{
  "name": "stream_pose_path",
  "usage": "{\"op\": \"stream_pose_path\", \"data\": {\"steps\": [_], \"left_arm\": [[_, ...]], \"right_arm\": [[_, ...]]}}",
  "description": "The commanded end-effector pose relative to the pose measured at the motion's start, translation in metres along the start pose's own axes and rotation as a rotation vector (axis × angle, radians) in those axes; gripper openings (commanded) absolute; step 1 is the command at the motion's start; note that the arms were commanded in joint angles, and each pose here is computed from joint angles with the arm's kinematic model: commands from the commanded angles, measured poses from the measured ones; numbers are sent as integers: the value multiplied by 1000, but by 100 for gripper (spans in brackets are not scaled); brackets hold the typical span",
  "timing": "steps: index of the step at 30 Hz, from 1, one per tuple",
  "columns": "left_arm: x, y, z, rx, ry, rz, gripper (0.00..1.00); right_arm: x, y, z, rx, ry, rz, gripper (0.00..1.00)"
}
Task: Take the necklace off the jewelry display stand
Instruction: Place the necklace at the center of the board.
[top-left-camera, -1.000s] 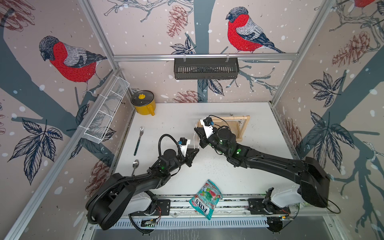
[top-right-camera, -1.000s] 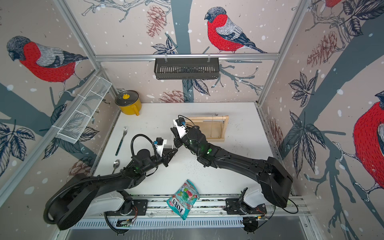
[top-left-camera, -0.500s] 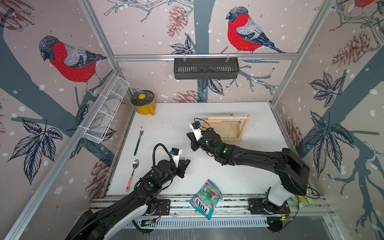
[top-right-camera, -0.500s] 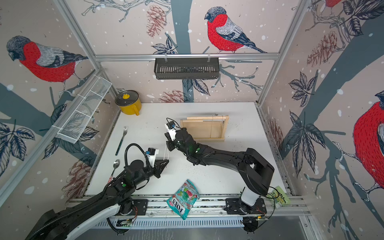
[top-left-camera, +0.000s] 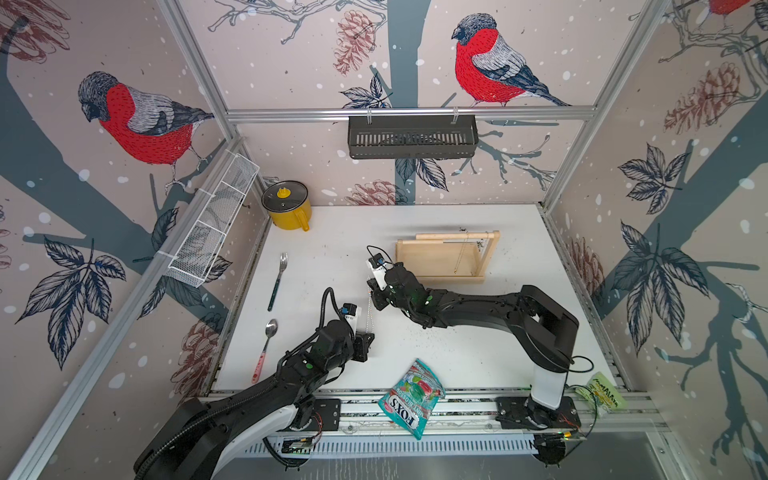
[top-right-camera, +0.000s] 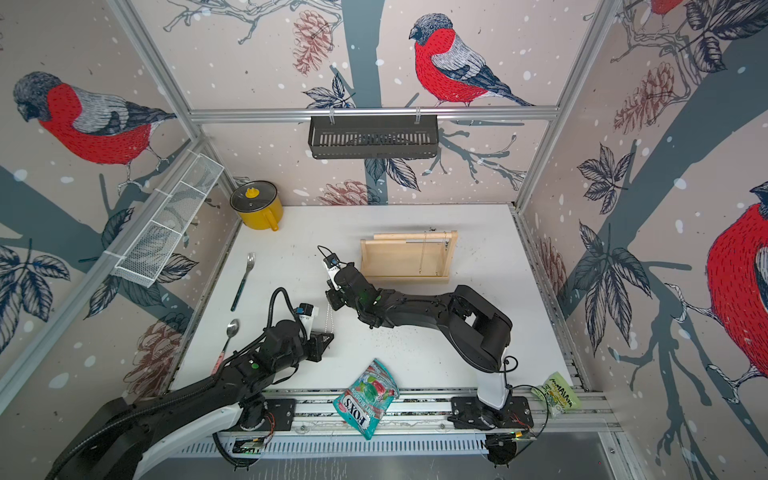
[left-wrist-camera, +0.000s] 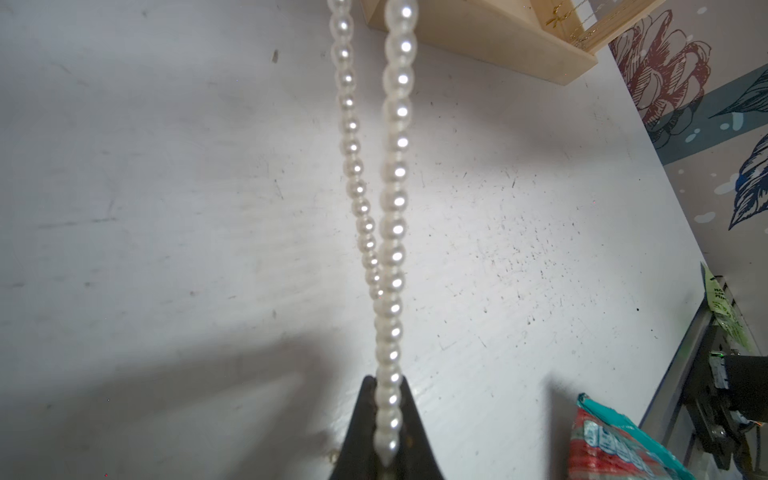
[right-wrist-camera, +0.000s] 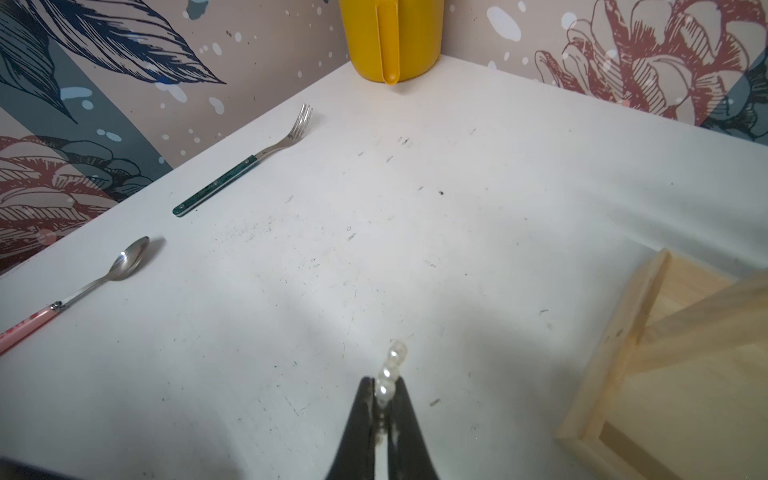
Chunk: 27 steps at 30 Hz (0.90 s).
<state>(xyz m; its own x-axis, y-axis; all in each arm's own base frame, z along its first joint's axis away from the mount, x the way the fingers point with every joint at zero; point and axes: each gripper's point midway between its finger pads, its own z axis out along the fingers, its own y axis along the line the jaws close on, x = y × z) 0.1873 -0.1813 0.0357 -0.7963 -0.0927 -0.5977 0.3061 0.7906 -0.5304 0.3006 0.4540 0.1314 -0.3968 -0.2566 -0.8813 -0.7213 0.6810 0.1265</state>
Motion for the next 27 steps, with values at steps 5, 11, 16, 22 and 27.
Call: {"op": "stream_pose_path", "data": {"steps": [5,11,16,22,27], "left_arm": [[20,7,1,-7,62,-103,0],[31,13,2,-32,101,-138,0],[38,22,6,-83,142,-162,0],[46,32,16,-158,211,-167,0],[49,37,22,-202,242,-167,0]], "right_arm": [[11,-9,18,60,30,25,1],[30,-12,37,70,95,48,2],[42,-17,50,81,136,77,2],[49,-25,55,87,154,97,3],[59,-33,59,89,179,109,4]]}}
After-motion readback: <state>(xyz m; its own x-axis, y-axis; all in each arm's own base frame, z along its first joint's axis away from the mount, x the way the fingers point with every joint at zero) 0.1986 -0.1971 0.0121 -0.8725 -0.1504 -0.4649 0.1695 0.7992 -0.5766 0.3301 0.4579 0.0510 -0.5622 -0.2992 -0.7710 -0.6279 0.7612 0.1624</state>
